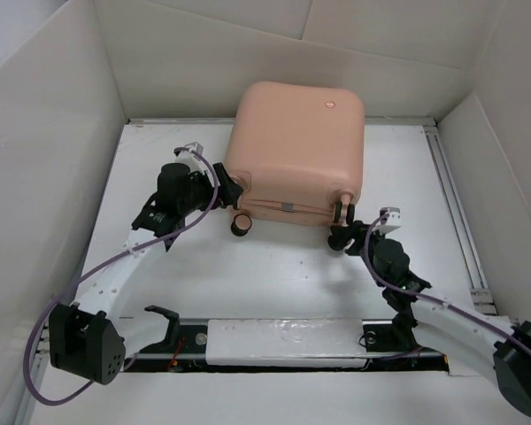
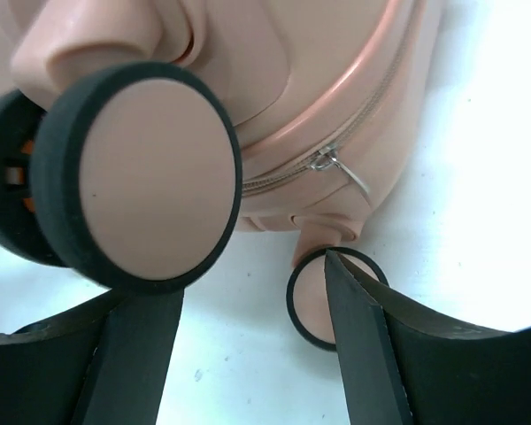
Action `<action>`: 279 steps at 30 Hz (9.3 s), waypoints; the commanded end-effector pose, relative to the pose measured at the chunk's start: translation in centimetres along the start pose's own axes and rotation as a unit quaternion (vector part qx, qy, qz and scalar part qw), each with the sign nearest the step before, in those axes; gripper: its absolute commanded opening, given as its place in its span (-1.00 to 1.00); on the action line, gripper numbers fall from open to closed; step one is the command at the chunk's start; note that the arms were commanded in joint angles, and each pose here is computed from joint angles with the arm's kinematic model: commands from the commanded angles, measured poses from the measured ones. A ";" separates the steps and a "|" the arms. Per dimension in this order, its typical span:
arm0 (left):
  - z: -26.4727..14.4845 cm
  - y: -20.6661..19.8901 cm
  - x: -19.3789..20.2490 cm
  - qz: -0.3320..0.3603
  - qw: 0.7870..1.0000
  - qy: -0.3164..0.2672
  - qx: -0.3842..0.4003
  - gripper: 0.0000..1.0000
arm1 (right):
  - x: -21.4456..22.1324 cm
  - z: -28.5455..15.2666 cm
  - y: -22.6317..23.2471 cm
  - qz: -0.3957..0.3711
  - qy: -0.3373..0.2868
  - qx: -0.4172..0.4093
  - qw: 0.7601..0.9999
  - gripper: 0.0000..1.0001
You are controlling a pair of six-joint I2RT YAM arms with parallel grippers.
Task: Pack the luggage
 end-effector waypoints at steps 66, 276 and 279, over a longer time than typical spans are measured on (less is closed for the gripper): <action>0.1 -5.0 0.2 0.003 0.998 -0.025 0.060 -1.00 | -6.5 5.5 -4.1 -0.034 -0.050 -0.044 0.997 -0.73; -3.9 -5.7 -4.2 -0.018 0.971 -0.195 0.140 -1.00 | -8.5 2.8 0.7 -0.125 -0.233 -0.035 0.964 0.10; -3.8 -5.4 -4.2 -0.020 0.971 -0.196 0.132 -1.00 | -8.2 3.7 1.4 -0.135 -0.217 -0.052 0.965 0.10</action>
Point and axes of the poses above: each gripper's point midway between its finger pads, its own z axis out along the fingers, its own y axis along the line the jaws close on, x = y × z, the point moved 1 cm from there along -z, back along the fingers, and after that the axes turned 8 degrees about -z, right-handed, at the moved point
